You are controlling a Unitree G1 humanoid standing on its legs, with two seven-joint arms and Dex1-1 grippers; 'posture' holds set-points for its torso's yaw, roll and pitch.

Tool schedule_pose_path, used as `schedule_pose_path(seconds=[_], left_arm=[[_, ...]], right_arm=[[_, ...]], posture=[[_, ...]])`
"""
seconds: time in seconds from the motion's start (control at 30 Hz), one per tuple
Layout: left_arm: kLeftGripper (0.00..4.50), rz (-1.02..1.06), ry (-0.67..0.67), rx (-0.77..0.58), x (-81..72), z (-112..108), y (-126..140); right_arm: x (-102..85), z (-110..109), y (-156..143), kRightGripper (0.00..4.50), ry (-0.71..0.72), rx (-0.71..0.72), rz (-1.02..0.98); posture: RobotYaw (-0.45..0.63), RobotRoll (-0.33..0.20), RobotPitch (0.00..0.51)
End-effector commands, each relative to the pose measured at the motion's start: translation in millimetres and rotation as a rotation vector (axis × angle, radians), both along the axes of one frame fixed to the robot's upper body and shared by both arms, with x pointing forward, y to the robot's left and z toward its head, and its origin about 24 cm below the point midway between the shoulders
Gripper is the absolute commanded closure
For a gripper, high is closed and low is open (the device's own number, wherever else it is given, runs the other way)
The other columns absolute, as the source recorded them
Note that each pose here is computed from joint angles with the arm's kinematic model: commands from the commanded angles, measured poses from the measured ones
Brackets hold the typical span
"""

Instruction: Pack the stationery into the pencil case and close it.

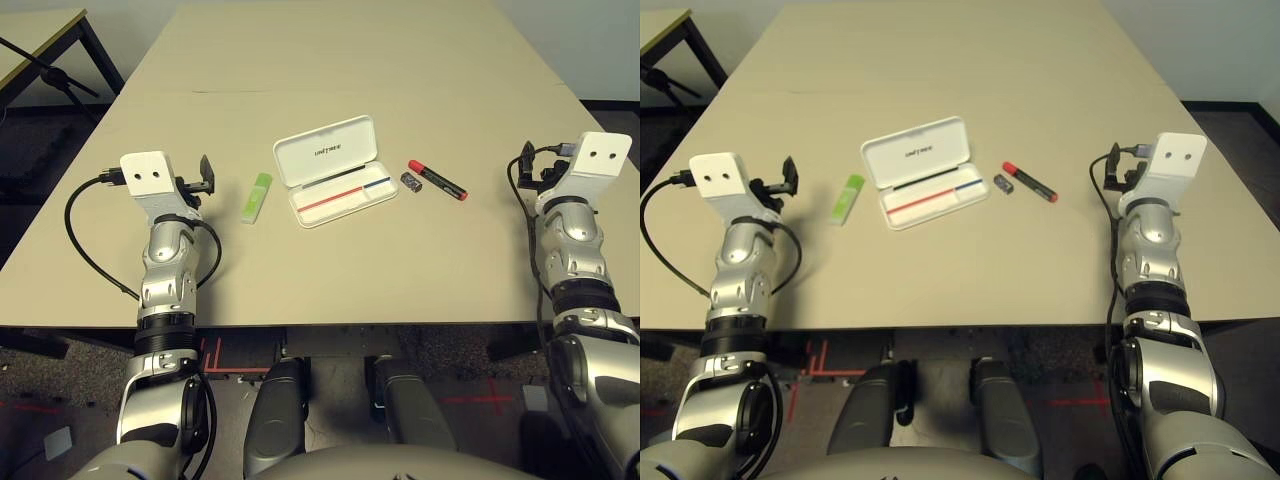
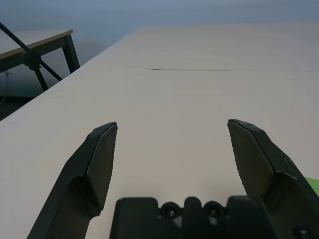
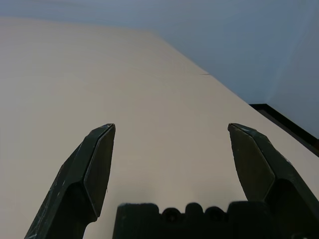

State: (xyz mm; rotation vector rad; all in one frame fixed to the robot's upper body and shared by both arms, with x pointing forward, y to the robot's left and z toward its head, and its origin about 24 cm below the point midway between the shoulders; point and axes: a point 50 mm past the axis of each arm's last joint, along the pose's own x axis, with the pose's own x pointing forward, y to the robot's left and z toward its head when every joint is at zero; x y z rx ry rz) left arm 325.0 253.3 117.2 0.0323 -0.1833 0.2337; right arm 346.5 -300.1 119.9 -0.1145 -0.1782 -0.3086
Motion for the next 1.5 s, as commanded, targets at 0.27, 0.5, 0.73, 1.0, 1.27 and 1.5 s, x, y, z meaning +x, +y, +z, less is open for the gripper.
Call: schedule_pose_path(seconds=[0.27,0.5,0.73,1.0,1.27,1.5], left_arm=[[0.04,-0.011,-0.007,0.020,2.5,9,1],[0.04,-0.133,-0.011,0.054,-0.1,21,-7],[0.04,-0.494,0.019,0.151,-1.5,47,-37],[0.04,-0.956,0.158,0.265,-2.6,66,-78],[0.04,-1.204,0.349,0.386,-5.7,59,-103],[0.04,-1.308,0.498,0.493,3.1,47,-123]], right_arm=[[0.7,-1,5,0.00,0.002,0.016,0.030],[-1.6,4,8,0.00,-0.022,-0.019,0.112],[0.8,27,15,0.00,-0.059,-0.099,0.350],[-7.8,60,16,0.00,-0.083,-0.186,0.721],[-26.4,65,25,0.00,0.020,-0.180,1.081],[-46.6,67,25,0.00,0.155,-0.200,1.356]], posture=[[-0.07,0.000,0.165],[-0.04,0.000,0.168],[-0.06,0.000,0.193],[-0.08,0.000,0.180],[-0.08,0.000,0.169],[-0.09,0.000,0.170]])
